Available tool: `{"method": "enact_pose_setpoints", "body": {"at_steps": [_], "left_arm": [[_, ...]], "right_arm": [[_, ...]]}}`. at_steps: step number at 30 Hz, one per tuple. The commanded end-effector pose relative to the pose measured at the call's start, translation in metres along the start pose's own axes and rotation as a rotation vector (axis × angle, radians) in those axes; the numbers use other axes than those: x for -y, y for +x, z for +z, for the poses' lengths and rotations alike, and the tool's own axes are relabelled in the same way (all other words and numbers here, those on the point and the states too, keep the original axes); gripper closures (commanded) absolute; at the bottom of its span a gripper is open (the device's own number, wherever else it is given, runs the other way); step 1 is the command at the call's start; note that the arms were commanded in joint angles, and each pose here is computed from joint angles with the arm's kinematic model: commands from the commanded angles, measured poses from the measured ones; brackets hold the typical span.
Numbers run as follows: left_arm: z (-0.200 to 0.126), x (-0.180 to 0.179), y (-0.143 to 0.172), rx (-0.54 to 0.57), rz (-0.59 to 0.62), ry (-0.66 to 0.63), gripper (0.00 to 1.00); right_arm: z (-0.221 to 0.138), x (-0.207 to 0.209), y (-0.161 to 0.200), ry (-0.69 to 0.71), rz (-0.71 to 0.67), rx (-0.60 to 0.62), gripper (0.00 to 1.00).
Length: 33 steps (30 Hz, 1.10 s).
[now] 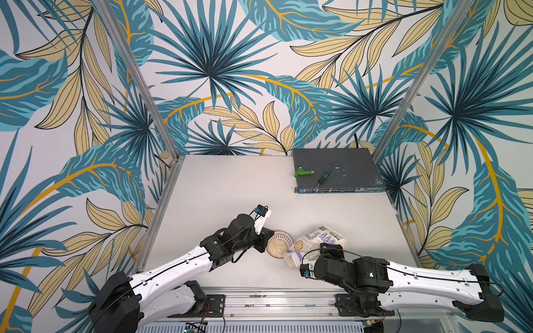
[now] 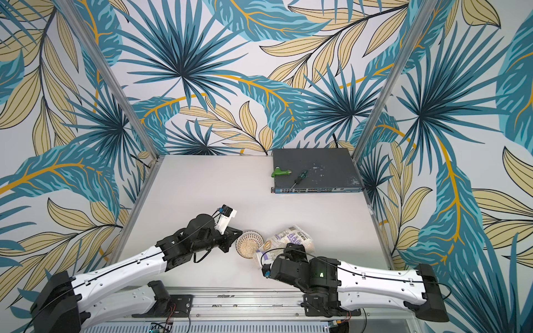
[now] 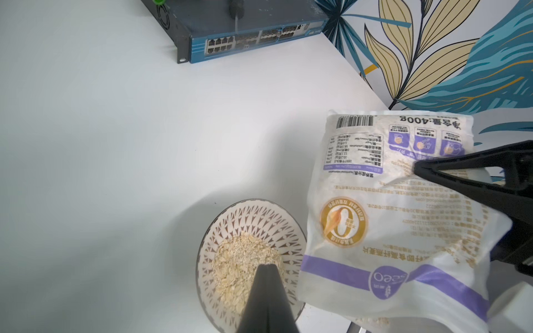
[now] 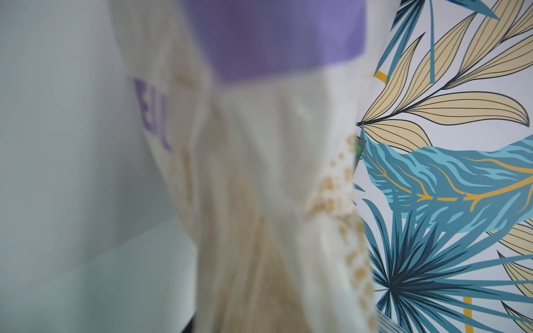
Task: Pour the oats into the breakfast bowl
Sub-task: Pour the oats into the bowl, then place the oats bag at the center of the board.
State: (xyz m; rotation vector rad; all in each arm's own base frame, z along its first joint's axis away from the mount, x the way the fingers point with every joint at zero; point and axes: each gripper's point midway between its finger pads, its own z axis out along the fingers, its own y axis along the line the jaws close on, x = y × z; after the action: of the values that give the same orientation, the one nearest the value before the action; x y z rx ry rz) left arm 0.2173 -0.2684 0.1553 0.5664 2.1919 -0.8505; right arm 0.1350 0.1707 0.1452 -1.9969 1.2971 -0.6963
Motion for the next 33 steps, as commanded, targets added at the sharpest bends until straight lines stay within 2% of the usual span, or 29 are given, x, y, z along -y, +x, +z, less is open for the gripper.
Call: {"method": "enact_pose_setpoints", "body": {"at_steps": [1,10,16,21,27,31,33], "left_arm": [[-0.006,0.000,-0.011,0.019,0.004,-0.023,1.00],[-0.012,-0.003,-0.021,0.051,-0.021,-0.055,1.00],[-0.018,0.001,-0.032,0.058,-0.022,-0.066,0.99],[-0.027,0.012,-0.044,0.054,0.014,-0.042,0.87],[-0.051,0.031,-0.064,0.089,0.086,0.010,0.66],[-0.067,0.038,-0.082,0.126,0.091,0.000,0.59],[-0.072,0.038,-0.091,0.151,0.084,-0.012,0.58]], "right_arm": [[-0.009,0.020,0.002,0.048,0.073,0.000,1.00],[-0.003,0.019,-0.008,0.008,0.257,0.072,1.00],[-0.001,0.027,-0.011,0.041,0.385,0.126,1.00],[-0.013,0.048,-0.008,0.101,0.585,0.212,1.00],[-0.020,0.072,-0.012,0.177,0.807,0.310,1.00],[-0.017,0.088,-0.009,0.249,0.977,0.353,1.00],[-0.013,0.096,0.000,0.312,1.017,0.332,0.98]]}}
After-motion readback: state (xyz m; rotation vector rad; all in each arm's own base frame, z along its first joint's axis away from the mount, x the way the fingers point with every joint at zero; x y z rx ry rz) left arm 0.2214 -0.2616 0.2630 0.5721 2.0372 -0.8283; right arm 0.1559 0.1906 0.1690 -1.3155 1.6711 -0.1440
